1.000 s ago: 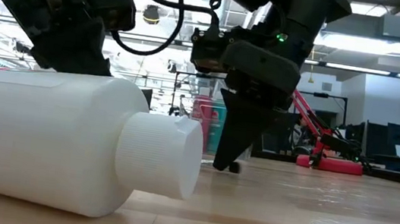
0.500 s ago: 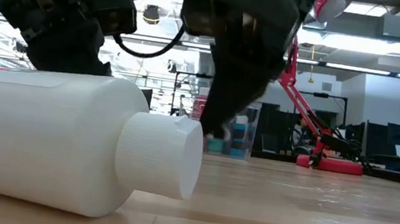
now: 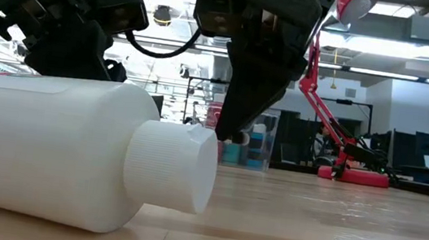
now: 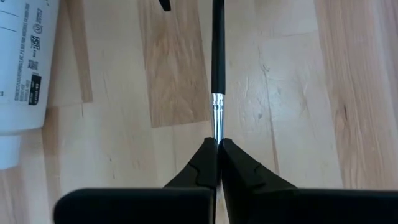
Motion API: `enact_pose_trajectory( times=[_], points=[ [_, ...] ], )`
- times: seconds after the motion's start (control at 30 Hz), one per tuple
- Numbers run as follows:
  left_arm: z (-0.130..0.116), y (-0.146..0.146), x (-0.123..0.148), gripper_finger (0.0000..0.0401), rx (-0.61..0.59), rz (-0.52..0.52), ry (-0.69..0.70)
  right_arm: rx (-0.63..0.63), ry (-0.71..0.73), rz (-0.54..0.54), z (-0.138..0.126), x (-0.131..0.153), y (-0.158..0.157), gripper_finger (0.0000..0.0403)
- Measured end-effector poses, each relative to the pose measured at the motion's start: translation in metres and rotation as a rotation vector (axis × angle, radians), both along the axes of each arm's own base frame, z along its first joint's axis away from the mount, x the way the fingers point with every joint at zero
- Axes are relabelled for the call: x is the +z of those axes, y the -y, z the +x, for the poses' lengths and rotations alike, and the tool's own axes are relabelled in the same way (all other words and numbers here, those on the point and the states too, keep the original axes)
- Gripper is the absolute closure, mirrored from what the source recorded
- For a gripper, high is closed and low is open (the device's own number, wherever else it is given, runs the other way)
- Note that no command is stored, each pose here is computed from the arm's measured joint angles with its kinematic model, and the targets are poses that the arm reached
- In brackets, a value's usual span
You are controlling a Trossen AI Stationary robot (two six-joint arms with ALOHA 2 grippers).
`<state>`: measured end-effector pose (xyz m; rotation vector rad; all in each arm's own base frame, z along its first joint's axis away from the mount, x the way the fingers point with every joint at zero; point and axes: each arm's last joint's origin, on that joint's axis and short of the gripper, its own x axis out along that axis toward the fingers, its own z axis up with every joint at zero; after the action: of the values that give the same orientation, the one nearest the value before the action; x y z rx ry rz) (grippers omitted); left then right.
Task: Pick & Place Paint Supplies
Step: Put the silver paintbrush into the purple cup
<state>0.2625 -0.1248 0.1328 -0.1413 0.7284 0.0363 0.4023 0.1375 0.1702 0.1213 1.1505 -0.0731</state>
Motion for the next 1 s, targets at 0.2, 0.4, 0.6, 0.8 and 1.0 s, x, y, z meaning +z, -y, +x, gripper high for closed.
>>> enact_pose_trajectory(
  times=[0.2, 0.4, 0.6, 0.8, 1.0],
  points=[
    [0.0, -0.001, 0.0, 0.0229, 0.004, -0.003, 0.0, -0.01, 0.007, 0.01, 0.001, 0.0, 0.0, 0.0403],
    [0.0, 0.0, 0.0, 0.0229, 0.006, -0.006, 0.0, -0.016, 0.008, 0.013, 0.001, 0.0, 0.0, 0.0403],
    [0.001, -0.003, 0.0, 0.0252, 0.009, -0.015, -0.006, -0.03, 0.012, 0.019, 0.002, 0.001, 0.003, 0.0403],
    [0.004, -0.01, -0.001, 0.0296, 0.024, -0.068, -0.025, -0.037, 0.012, 0.022, 0.003, 0.001, 0.005, 0.0403],
    [0.006, -0.013, -0.001, 0.033, 0.012, -0.086, -0.037, -0.037, 0.012, 0.022, 0.003, 0.001, 0.005, 0.0403]
  ],
)
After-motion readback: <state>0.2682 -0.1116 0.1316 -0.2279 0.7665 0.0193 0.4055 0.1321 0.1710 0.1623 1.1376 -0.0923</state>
